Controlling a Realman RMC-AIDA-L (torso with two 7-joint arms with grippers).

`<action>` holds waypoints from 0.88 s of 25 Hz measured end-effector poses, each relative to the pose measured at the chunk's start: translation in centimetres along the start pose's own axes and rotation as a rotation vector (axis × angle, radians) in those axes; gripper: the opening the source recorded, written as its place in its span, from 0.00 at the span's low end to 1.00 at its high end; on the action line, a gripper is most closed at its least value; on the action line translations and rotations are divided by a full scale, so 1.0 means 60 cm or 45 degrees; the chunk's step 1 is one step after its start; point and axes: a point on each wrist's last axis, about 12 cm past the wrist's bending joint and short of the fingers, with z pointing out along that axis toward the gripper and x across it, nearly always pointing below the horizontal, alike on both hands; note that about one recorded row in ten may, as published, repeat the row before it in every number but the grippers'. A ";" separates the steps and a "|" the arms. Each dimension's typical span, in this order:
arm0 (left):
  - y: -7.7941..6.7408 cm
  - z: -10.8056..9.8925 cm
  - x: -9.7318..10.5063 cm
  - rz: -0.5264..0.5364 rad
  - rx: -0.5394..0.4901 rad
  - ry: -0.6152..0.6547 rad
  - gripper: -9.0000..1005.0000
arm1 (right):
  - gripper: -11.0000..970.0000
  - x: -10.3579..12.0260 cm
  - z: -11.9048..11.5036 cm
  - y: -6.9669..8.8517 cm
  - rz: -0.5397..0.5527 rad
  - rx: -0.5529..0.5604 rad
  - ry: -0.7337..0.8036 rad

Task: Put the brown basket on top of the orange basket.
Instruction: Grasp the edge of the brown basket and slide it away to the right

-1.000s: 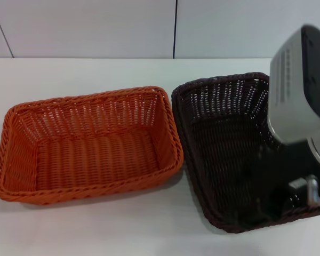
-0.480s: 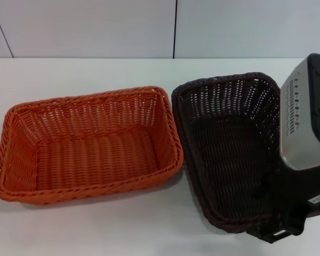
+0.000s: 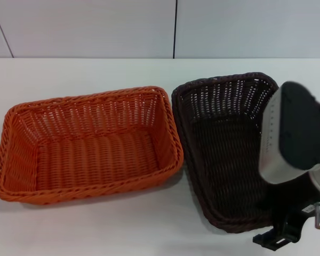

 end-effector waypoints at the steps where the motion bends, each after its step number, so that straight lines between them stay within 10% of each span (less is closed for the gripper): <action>1: 0.002 0.000 0.000 0.001 -0.005 0.001 0.79 | 0.68 -0.002 0.005 -0.002 -0.002 -0.001 0.009; 7: 0.008 -0.004 0.003 0.011 -0.013 0.012 0.79 | 0.68 -0.015 0.010 -0.013 -0.013 0.063 0.003; 22: 0.009 0.000 0.002 0.017 -0.011 0.008 0.79 | 0.30 -0.034 0.004 -0.007 -0.075 0.145 0.008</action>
